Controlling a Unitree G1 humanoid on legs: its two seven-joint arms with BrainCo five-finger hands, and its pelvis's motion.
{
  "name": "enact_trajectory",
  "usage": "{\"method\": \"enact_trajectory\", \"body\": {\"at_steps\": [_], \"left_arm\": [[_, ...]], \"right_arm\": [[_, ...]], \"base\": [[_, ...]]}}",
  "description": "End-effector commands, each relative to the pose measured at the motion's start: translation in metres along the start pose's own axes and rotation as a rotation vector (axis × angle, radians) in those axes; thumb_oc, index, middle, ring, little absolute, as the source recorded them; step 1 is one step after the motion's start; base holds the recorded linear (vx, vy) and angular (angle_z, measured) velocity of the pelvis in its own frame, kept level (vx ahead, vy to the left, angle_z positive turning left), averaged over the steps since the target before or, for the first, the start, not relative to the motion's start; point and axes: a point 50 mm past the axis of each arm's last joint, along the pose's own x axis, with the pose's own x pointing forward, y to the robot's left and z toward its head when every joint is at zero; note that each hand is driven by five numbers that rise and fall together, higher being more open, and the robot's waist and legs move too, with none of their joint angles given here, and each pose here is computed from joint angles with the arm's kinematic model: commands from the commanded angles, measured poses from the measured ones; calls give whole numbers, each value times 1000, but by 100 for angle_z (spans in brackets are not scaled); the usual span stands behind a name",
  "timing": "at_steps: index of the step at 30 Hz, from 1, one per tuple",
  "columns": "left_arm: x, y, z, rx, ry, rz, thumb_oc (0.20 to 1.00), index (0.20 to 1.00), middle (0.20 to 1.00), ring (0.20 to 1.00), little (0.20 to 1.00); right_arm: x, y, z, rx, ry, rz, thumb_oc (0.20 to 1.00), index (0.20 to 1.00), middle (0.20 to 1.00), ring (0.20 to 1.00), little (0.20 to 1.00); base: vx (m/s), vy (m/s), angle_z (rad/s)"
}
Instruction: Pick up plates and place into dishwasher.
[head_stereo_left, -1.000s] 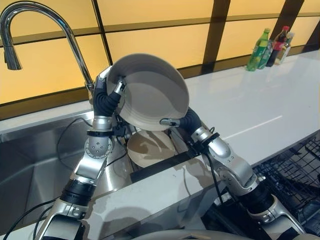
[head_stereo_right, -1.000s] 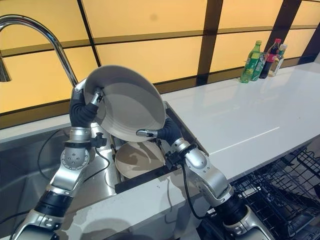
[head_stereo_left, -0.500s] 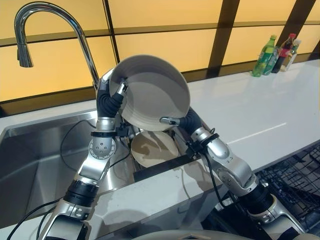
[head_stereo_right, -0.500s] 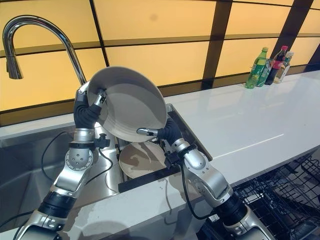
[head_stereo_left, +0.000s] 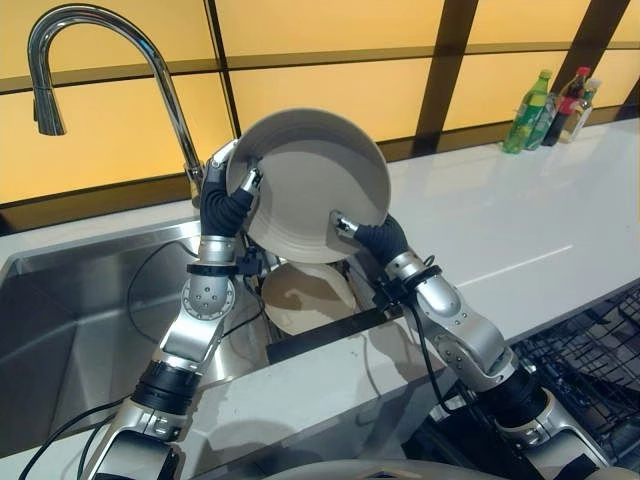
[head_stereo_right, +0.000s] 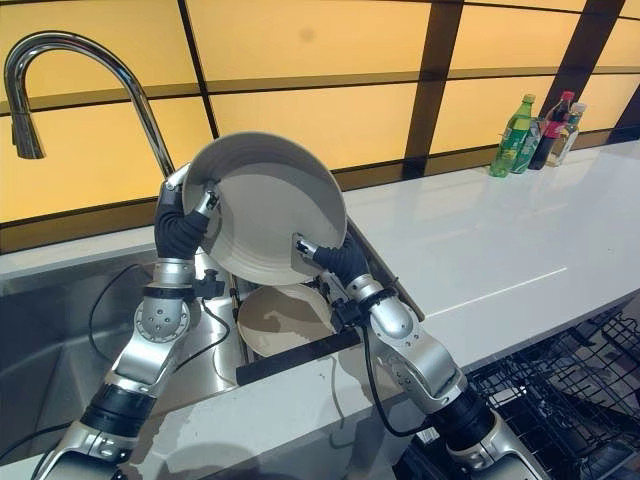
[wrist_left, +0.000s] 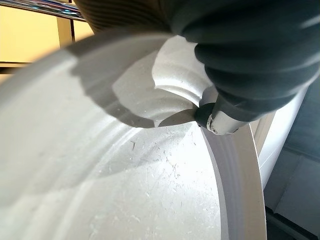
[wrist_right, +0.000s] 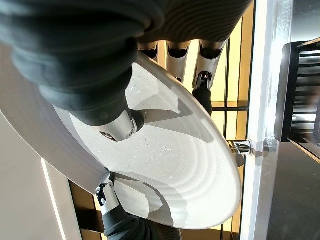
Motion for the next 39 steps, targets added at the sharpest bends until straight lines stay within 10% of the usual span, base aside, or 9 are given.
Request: {"method": "enact_trajectory", "body": {"at_steps": [1, 10, 11, 12, 13, 39], "left_arm": [[11, -31, 24, -84, -137, -150, 200, 200, 200, 200, 200], [11, -30, 17, -105, -77, -152, 200, 200, 200, 200, 200], [11, -29, 12, -115, -35, -123, 398, 398, 398, 398, 398], [11, -28, 11, -115, -29, -114, 868, 868, 868, 868, 868], [11, -26, 9, -123, -14, -86, 1000, 1000, 1000, 1000, 1000], [13, 53, 17, -24, -62, 411, 1000, 1000, 1000, 1000, 1000]], "right_arm": [[23, 24, 54, 13, -242, 151, 200, 200, 200, 200, 200], [24, 23, 55, 10, -257, 147, 200, 200, 200, 200, 200], [24, 22, 57, 7, -265, 146, 200, 200, 200, 200, 200], [24, 22, 57, 6, -267, 145, 200, 200, 200, 200, 200], [25, 20, 58, -1, -274, 136, 200, 200, 200, 200, 200], [8, -48, 88, -277, -383, -231, 200, 200, 200, 200, 200]], "base": [[0, 0, 0], [-4, 0, 0], [-31, 2, 0], [0, 0, 0], [0, 0, 0], [-4, 3, 2]]}}
